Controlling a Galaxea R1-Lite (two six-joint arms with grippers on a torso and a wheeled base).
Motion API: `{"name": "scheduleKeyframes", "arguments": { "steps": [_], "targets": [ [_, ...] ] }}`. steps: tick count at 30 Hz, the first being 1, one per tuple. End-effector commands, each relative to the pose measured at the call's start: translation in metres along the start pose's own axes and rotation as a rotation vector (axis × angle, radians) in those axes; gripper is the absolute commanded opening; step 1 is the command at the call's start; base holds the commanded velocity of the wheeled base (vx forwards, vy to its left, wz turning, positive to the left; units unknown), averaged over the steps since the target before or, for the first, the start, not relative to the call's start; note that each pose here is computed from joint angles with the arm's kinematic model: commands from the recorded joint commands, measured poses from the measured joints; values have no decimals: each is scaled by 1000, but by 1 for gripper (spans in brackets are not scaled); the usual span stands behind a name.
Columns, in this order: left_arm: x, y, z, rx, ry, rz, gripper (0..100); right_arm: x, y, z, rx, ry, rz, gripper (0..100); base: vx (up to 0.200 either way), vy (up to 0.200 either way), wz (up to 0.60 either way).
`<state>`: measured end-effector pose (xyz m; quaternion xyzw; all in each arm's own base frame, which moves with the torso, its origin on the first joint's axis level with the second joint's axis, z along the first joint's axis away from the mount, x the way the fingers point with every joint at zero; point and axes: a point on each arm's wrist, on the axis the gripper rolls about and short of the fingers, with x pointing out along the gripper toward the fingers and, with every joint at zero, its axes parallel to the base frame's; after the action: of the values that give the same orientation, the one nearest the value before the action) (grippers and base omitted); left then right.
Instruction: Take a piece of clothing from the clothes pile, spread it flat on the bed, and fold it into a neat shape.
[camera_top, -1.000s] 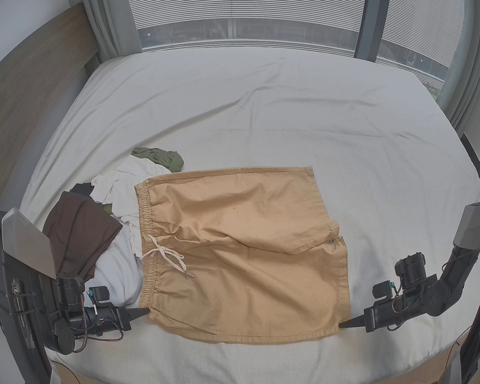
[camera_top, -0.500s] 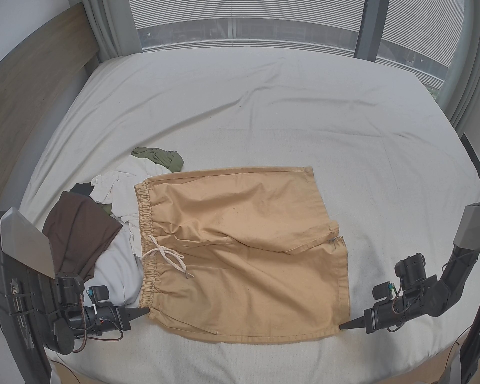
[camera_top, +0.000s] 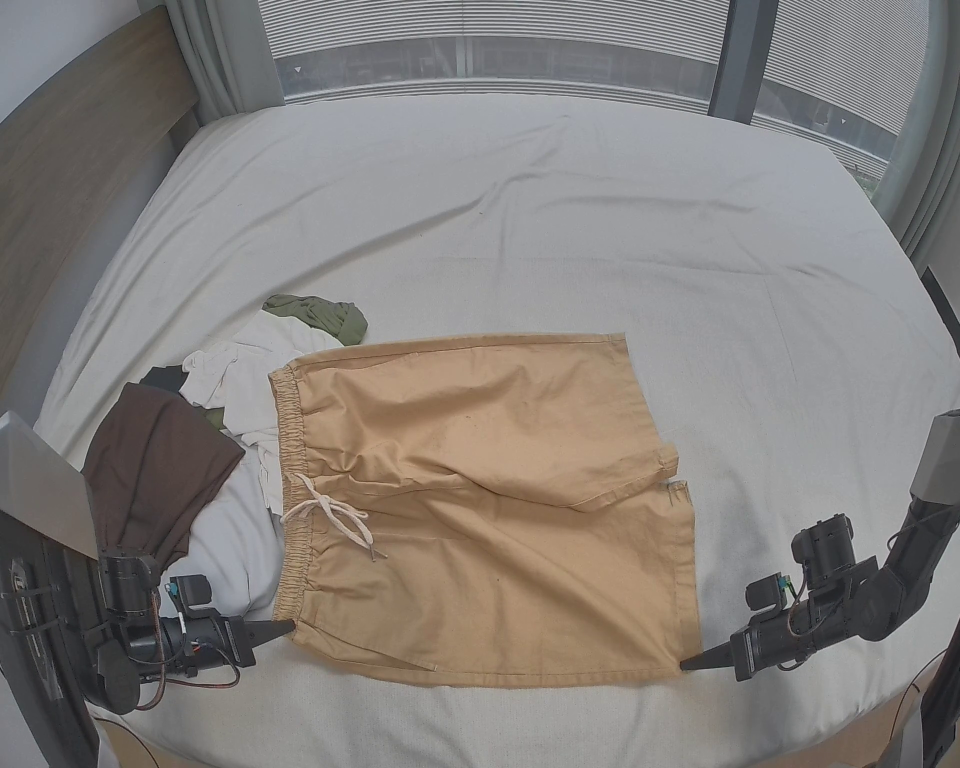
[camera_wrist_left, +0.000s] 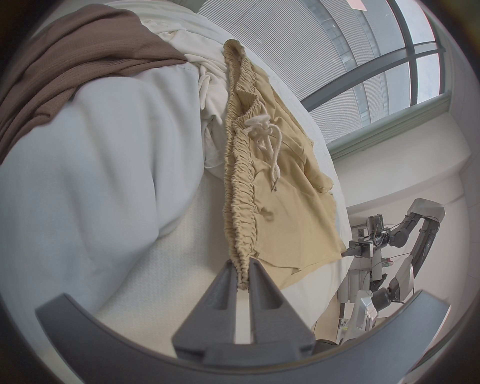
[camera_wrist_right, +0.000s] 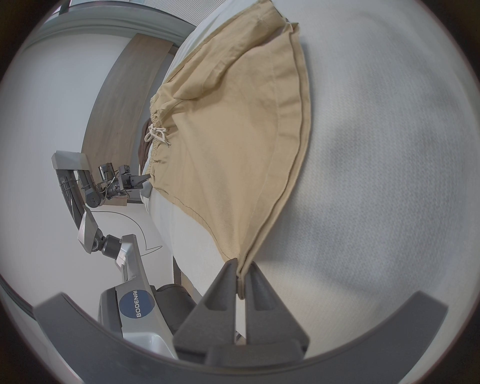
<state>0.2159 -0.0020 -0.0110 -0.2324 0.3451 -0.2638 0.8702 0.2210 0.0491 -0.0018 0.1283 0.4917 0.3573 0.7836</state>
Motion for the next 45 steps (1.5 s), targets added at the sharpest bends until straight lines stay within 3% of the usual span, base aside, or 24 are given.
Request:
{"name": "scheduleKeyframes", "arguments": {
  "steps": [1,11,22,35,45],
  "targets": [
    [-7,-7,3,11,-15,-42,0,-10,9,6,-55,-51,4,0,0,0,0],
    [-21,-27,31,9,-127,-144,0,-30,26,19,-138,-153,14,0,0,0,0],
    [-29,-37,42,17,-180,-170,0,-42,30,43,-191,-280,51,0,0,0,0],
    [-37,-37,27,-55,-116,-145,0,-42,48,14,-202,-198,86,0,0,0,0],
    [-39,-33,20,-19,-76,-118,0,-48,53,10,-228,-158,84,0,0,0,0]
  ]
}}
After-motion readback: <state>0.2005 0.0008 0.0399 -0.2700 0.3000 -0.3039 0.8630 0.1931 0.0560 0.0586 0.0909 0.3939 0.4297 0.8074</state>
